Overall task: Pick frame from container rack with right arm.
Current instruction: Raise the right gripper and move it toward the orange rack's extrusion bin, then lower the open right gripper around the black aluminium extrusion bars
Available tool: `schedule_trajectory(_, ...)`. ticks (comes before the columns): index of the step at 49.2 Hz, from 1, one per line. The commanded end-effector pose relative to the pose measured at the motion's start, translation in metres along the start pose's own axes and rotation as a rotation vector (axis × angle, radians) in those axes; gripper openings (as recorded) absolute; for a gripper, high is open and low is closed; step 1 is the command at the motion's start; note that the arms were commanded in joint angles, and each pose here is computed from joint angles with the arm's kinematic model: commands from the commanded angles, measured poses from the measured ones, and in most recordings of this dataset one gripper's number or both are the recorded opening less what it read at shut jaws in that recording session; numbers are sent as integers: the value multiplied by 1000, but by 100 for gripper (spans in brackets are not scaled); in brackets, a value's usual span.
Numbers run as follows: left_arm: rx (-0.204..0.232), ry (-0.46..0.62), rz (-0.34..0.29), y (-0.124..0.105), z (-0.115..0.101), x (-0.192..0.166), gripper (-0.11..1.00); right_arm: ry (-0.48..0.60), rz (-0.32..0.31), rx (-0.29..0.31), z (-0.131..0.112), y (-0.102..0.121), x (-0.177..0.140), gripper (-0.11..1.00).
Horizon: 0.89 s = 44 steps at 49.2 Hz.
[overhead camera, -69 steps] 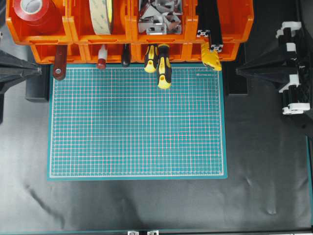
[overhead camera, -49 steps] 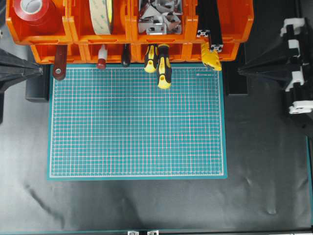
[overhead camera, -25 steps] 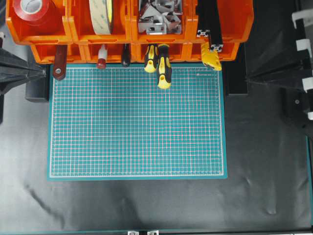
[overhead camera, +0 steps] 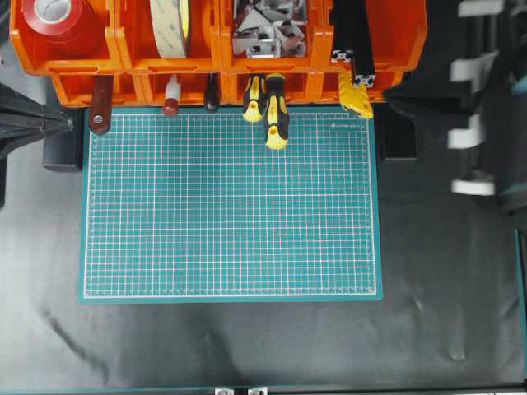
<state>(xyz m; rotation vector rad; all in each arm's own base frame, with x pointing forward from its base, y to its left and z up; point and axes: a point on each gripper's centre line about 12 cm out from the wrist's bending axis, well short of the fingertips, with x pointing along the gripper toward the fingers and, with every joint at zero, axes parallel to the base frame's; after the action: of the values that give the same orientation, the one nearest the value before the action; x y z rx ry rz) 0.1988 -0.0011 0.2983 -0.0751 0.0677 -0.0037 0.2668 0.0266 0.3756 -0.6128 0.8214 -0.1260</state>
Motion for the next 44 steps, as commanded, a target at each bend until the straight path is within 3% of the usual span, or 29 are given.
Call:
schedule_trajectory(1,0,-30,-4,-1,13,1,1,79,-144,-50,7,-5,-1,0)
schedule_trajectory(10,-1,-20,-3,-1,11,2,1,180,-500,-98,16,10,-12,0)
schedule_trajectory(16,0,-15,-1,-1,10,2,1,215,-636,-114,14,29,-14,0)
schedule_trajectory(25,0,-14,-3,-1,9,3,1,264,-673,-158,13,47,-6,0)
schedule_trajectory(33,-1,-12,-4,-1,9,3,1,272,-657,-260,8,65,6,0)
schedule_trajectory(44,0,-9,-4,-1,8,3,1,253,-680,-266,15,69,4,0)
